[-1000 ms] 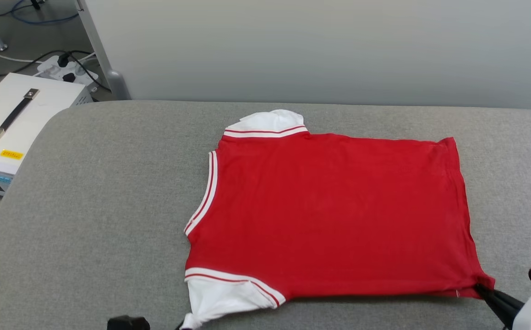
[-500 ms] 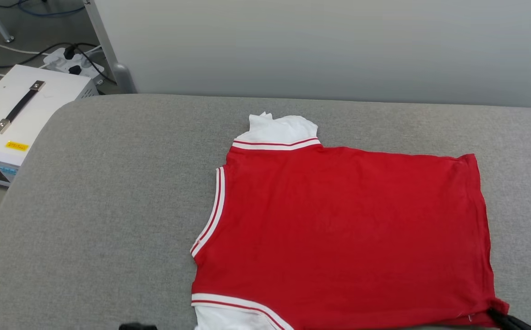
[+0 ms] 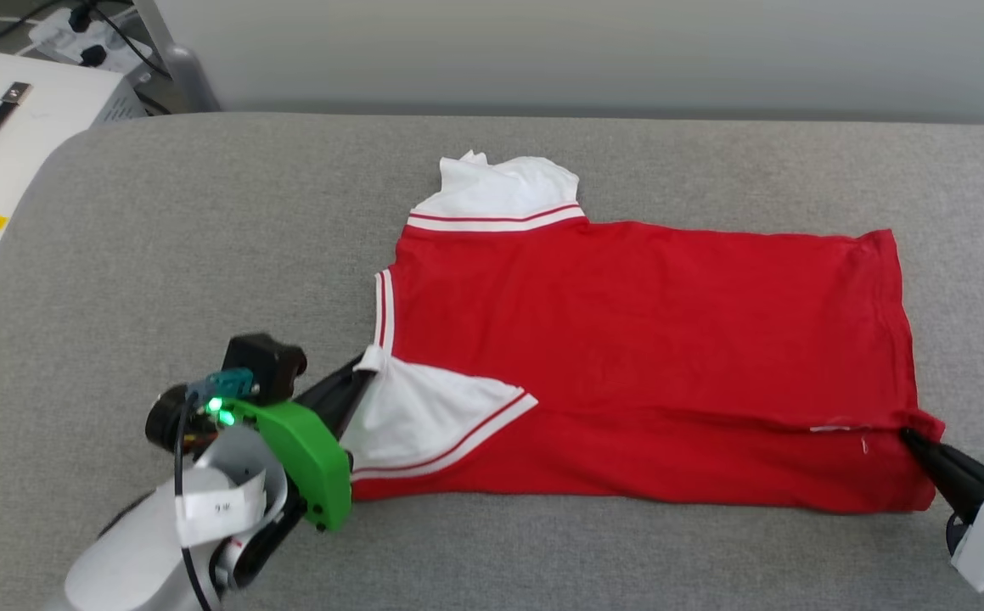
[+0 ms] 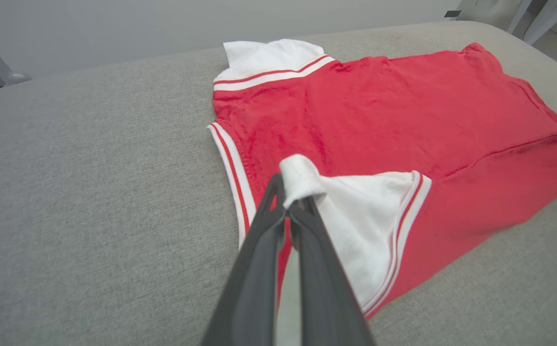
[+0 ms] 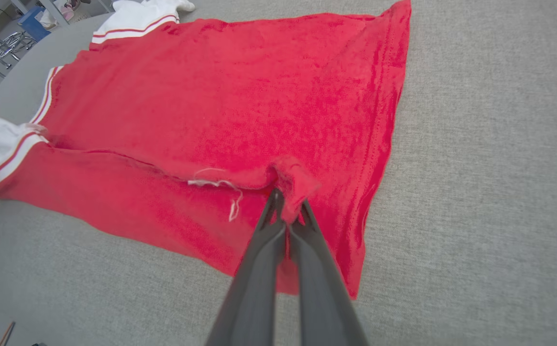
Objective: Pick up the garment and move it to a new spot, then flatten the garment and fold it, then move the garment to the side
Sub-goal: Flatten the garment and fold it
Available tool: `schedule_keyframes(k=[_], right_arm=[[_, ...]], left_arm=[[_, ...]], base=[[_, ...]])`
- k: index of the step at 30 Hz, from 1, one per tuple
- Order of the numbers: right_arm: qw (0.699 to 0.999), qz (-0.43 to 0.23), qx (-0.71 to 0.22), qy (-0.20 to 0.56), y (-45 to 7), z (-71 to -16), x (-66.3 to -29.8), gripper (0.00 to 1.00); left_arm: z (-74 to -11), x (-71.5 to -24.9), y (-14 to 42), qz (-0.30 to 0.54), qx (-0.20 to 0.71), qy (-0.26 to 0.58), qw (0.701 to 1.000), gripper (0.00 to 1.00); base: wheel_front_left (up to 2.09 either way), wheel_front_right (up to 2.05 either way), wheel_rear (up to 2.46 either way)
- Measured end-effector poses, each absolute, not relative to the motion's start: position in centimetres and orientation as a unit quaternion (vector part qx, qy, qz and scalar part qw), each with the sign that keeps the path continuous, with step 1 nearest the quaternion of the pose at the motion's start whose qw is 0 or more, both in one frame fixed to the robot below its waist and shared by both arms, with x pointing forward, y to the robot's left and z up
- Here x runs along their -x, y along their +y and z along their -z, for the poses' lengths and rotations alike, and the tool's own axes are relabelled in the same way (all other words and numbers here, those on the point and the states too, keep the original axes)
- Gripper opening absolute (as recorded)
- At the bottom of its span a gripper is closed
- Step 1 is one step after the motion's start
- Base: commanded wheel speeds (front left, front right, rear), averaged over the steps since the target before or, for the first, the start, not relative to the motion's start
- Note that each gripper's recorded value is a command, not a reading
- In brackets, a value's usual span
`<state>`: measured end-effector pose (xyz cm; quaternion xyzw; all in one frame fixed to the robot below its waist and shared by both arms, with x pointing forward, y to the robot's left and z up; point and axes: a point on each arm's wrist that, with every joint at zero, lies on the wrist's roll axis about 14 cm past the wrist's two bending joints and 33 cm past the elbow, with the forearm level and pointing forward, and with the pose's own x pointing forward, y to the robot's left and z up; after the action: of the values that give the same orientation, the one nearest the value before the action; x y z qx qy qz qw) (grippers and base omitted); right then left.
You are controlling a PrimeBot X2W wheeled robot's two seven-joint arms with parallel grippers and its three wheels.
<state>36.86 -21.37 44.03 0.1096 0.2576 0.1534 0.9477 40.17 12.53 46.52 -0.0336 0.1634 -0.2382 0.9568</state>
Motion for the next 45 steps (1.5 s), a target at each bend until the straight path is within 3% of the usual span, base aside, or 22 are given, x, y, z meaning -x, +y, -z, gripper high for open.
schedule_keyframes(k=[10, 15, 20, 21, 22, 23, 32, 37, 45], right_arm=[[0.944, -0.135, -0.102, 0.283, -22.2, -42.8, -41.2, 0.00], [0.934, -0.110, -0.094, 0.327, -23.1, -39.4, -42.2, 0.00], [0.927, -0.104, -0.092, 0.350, -23.1, -37.6, -41.9, 0.00], [0.929, -0.105, -0.092, 0.343, -22.9, -37.7, -42.1, 0.27], [0.931, -0.105, -0.092, 0.338, -22.9, -37.9, -42.2, 0.82], [0.933, -0.107, -0.092, 0.332, -22.8, -38.2, -42.3, 1.00], [0.964, -0.121, -0.086, 0.219, -23.3, -45.2, -41.4, 1.00], [0.967, -0.127, -0.081, 0.206, -23.1, -46.5, -41.0, 1.00], [0.964, -0.142, -0.085, 0.209, -21.1, -46.5, -40.8, 1.00]], left_arm=[[-42.9, -46.4, 11.6, 0.255, 0.010, 0.208, 0.944, 0.00], [-37.6, -46.5, 11.6, 0.245, 0.007, 0.267, 0.932, 0.00], [-36.5, -46.5, 11.6, 0.242, 0.009, 0.277, 0.930, 0.00], [-36.7, -46.4, 11.6, 0.242, 0.008, 0.270, 0.932, 0.00], [-36.8, -46.3, 11.7, 0.241, 0.007, 0.269, 0.933, 0.55], [-36.9, -46.2, 11.8, 0.239, 0.007, 0.268, 0.933, 1.00], [-45.0, -47.3, 16.2, 0.217, -0.021, 0.212, 0.953, 1.00], [-45.3, -45.3, 16.1, 0.239, -0.051, 0.299, 0.922, 1.00], [-42.8, -40.8, 15.9, 0.260, -0.062, 0.456, 0.849, 1.00]], base=[[0.00, 0.00, 0.00], [0.00, 0.00, 0.00], [0.00, 0.00, 0.00], [0.00, 0.00, 0.00], [0.00, 0.00, 0.00], [0.00, 0.00, 0.00], [0.00, 0.00, 0.00], [0.00, 0.00, 0.00], [0.00, 0.00, 0.00]])
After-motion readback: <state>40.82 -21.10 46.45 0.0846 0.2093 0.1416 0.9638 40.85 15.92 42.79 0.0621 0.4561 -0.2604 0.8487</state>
